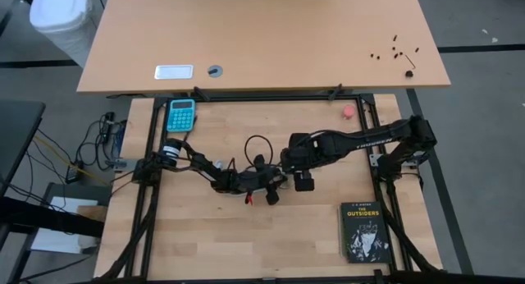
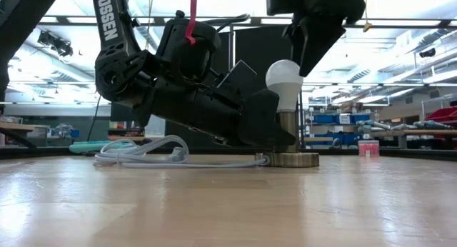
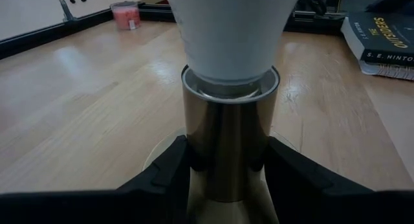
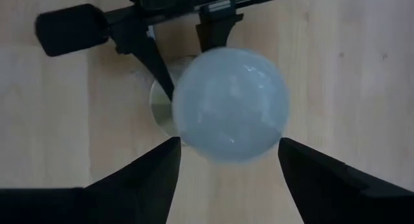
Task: Screw lightbulb
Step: Insert the lightbulb into the lamp
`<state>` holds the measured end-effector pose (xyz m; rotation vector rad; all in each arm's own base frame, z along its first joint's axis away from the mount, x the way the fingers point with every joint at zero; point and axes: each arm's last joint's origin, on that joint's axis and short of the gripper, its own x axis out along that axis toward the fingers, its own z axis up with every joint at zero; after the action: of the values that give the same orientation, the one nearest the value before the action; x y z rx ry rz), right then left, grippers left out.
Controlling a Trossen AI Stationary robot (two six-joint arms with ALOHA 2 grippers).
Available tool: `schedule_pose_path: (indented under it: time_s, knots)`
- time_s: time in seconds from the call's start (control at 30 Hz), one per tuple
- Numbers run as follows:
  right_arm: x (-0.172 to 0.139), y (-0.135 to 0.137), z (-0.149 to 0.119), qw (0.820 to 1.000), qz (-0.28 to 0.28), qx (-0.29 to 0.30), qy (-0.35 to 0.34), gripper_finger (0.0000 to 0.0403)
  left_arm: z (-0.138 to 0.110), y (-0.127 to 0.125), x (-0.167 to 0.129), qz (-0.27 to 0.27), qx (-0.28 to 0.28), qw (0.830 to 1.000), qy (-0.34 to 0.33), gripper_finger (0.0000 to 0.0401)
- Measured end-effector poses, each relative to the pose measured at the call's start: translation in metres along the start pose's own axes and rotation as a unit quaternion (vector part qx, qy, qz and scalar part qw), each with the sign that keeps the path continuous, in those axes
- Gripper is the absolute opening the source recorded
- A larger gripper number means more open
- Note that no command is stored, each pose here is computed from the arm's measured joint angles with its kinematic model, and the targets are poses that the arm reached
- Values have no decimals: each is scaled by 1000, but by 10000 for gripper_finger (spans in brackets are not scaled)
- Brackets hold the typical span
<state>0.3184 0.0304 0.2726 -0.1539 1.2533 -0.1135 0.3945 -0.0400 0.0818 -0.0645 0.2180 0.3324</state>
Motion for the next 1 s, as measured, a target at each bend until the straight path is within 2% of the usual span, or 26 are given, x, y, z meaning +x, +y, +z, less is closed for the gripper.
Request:
schedule_pose_path:
  time_s: [0.2,0.3,0.47,0.67,0.73,0.8,1.0]
  knots:
    - [0,1,0,1000,8,-2,2,270,0,0,0,0,0,1000,0,166]
    - [0,1,-3,1000,-12,1,13,270,0,0,0,0,0,1000,0,166]
    - [-5,0,-5,1000,-15,12,11,272,0,0,0,0,0,1000,0,166]
    - [-8,-3,-20,996,-23,26,82,271,0,0,0,0,0,1000,0,166]
    - [-3,-2,-24,996,-23,29,82,272,0,0,0,0,0,1000,1,166]
    - [4,0,-32,997,-20,26,67,273,-1,0,0,0,1,1000,3,166]
    - [23,-2,-72,996,13,70,-56,273,-1,-1,0,-16,5,1000,7,166]
